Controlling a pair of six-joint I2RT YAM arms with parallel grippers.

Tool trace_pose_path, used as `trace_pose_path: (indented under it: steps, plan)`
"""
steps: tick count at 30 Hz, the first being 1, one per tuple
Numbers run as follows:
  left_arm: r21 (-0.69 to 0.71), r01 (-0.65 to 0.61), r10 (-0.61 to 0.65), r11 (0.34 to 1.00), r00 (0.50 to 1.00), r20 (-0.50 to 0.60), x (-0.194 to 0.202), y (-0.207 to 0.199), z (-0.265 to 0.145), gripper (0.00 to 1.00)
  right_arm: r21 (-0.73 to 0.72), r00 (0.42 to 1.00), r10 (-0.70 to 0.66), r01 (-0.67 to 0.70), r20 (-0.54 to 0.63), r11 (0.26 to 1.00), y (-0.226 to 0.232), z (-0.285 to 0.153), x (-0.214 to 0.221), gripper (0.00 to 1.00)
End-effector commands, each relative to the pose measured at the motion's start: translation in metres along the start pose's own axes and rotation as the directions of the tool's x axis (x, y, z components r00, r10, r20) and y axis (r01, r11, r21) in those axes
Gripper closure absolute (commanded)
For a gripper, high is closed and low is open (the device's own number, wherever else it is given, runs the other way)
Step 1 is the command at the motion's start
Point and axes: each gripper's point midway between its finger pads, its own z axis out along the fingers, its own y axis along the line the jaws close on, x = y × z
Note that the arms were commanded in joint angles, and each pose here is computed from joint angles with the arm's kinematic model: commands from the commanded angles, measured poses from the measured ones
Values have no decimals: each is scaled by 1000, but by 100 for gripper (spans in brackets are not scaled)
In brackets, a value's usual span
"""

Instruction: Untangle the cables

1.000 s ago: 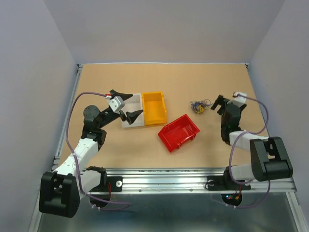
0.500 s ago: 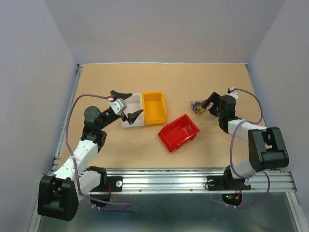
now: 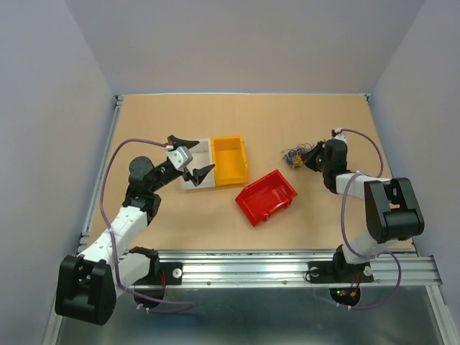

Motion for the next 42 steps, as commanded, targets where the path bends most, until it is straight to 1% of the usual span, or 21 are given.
trace_pose_path:
  steps: [1, 3, 4, 5, 6, 7, 8, 9, 10, 12, 15, 18, 20, 21, 22, 25, 26, 30, 33, 41, 42]
  plan:
    - [-7, -54, 55, 998, 998, 40, -21, 6, 11, 1, -146, 989, -43, 63, 139, 987, 47, -31, -51, 100]
    - [-11, -49, 50, 999, 998, 30, -18, 7, 17, 1, -147, 985, -63, 87, 163, 985, 54, -41, -62, 99]
    - [-4, -56, 56, 998, 997, 43, -25, 5, 25, 1, -140, 981, -86, 111, 174, 984, 59, -44, -72, 99]
    - [-28, -40, 41, 999, 999, 27, -21, 10, 32, 1, -145, 977, -97, 125, 191, 982, 65, -49, -82, 99]
    - [-32, -43, 45, 999, 998, 51, -36, 15, 42, 1, -133, 977, -119, 144, 177, 981, 67, -51, -85, 99]
    - [-31, -32, 34, 999, 998, 53, -39, 17, 50, 1, -143, 975, -128, 155, 184, 977, 74, -53, -93, 99]
    - [-9, -7, 7, 1000, 998, 60, -44, 12, 61, 1, -174, 968, -133, 171, 213, 970, 91, -58, -111, 99]
    - [11, 20, -21, 1000, 999, 34, -33, 12, 74, 1, -197, 966, -138, 182, 219, 963, 99, -61, -116, 100]
    - [25, 5, -7, 1000, 997, 73, -55, 17, 88, 1, -237, 968, -142, 191, 208, 953, 109, -64, -117, 99]
    - [43, 51, -55, 998, 995, 87, -65, 30, 116, 1, -287, 963, -132, 198, 235, 937, 129, -71, -134, 99]
    - [104, 133, -141, 986, 987, 75, -64, 38, 151, 1, -356, 962, -123, 207, 243, 911, 153, -75, -148, 100]
    - [149, 191, -199, 970, 979, 40, -45, 36, 173, 1, -415, 968, -133, 212, 212, 885, 165, -68, -143, 99]
    - [151, 184, -191, 971, 981, 29, -35, 35, 179, 1, -457, 970, -144, 221, 198, 862, 171, -65, -134, 99]
    - [152, 186, -190, 971, 982, 12, -23, 32, 184, 1, -481, 966, -144, 232, 215, 845, 175, -65, -135, 99]
    - [148, 171, -175, 974, 985, 9, -19, 32, 187, 1, -501, 969, -152, 232, 195, 834, 176, -62, -127, 99]
    - [134, 202, -200, 970, 979, -30, 4, 29, 190, 1, -540, 962, -201, 270, 184, 797, 188, -61, -115, 99]
    - [120, 214, -212, 970, 977, -29, 6, 29, 191, 1, -574, 958, -231, 285, 167, 767, 198, -62, -102, 99]
    - [90, 229, -225, 969, 973, -51, 15, 19, 185, 1, -602, 932, -322, 354, 165, 716, 210, -67, -75, 99]
    - [107, 227, -223, 968, 974, -48, 10, 13, 182, 1, -609, 927, -343, 362, 154, 705, 209, -70, -59, 99]
    - [123, 225, -215, 967, 973, -89, 30, -1, 184, 1, -678, 920, -357, 367, 163, 637, 218, -88, -38, 99]
    - [121, 232, -221, 965, 970, -97, 33, -2, 186, 3, -684, 918, -359, 370, 168, 629, 220, -90, -38, 99]
